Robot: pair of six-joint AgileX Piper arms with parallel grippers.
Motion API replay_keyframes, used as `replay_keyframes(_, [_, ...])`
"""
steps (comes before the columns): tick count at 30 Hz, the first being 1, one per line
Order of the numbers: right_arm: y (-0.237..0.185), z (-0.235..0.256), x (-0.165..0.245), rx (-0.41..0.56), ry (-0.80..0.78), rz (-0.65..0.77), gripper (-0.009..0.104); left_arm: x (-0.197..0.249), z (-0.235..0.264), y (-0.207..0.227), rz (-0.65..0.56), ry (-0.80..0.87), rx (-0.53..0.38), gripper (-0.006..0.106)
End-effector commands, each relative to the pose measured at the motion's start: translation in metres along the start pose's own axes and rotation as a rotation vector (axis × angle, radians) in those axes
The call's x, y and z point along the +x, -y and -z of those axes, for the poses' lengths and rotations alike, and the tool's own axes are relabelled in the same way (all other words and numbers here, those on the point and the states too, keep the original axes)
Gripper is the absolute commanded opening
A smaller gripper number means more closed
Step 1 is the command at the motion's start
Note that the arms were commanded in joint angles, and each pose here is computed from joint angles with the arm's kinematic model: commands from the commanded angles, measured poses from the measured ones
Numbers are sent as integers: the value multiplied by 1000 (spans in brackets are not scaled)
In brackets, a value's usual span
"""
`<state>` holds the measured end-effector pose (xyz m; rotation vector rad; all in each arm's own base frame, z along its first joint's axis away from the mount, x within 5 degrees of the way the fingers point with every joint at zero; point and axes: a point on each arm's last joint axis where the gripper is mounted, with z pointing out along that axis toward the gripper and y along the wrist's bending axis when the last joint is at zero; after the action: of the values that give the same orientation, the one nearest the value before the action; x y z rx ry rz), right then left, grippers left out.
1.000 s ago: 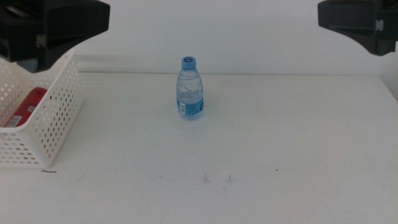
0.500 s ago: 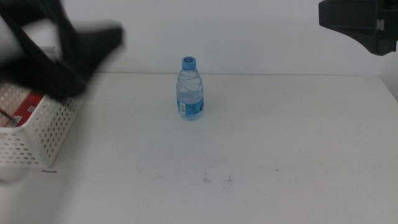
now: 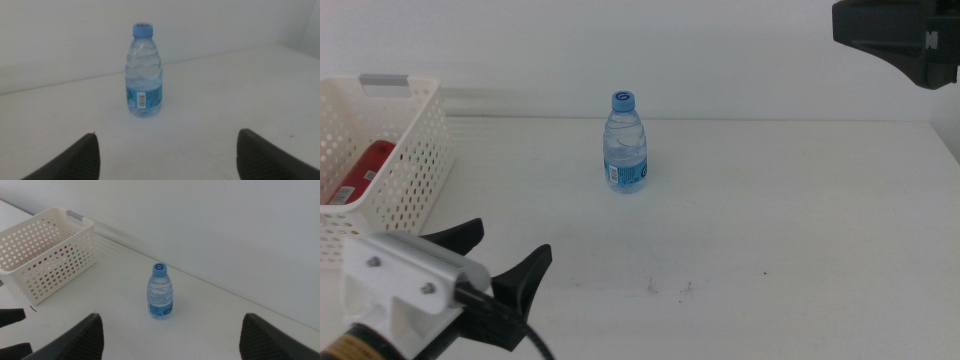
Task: Use arms to grab the bottles and put them into the dustbin to the left of the table.
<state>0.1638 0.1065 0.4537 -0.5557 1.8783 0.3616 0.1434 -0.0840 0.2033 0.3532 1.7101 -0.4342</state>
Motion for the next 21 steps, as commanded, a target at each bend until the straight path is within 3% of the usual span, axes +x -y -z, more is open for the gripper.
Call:
replay_keyframes(1, [2, 1, -1, 13, 11, 4, 86, 4, -6, -1, -22, 9, -15, 94])
replay_keyframes(9, [2, 1, -1, 13, 11, 4, 86, 14, -65, -7, -17, 59, -99, 94])
replay_keyframes(15, [2, 1, -1, 13, 11, 4, 86, 18, -131, -11, -68, 15, -22, 94])
replay_keyframes(21, [2, 1, -1, 13, 11, 4, 86, 30, -185, -26, -17, -12, 1, 94])
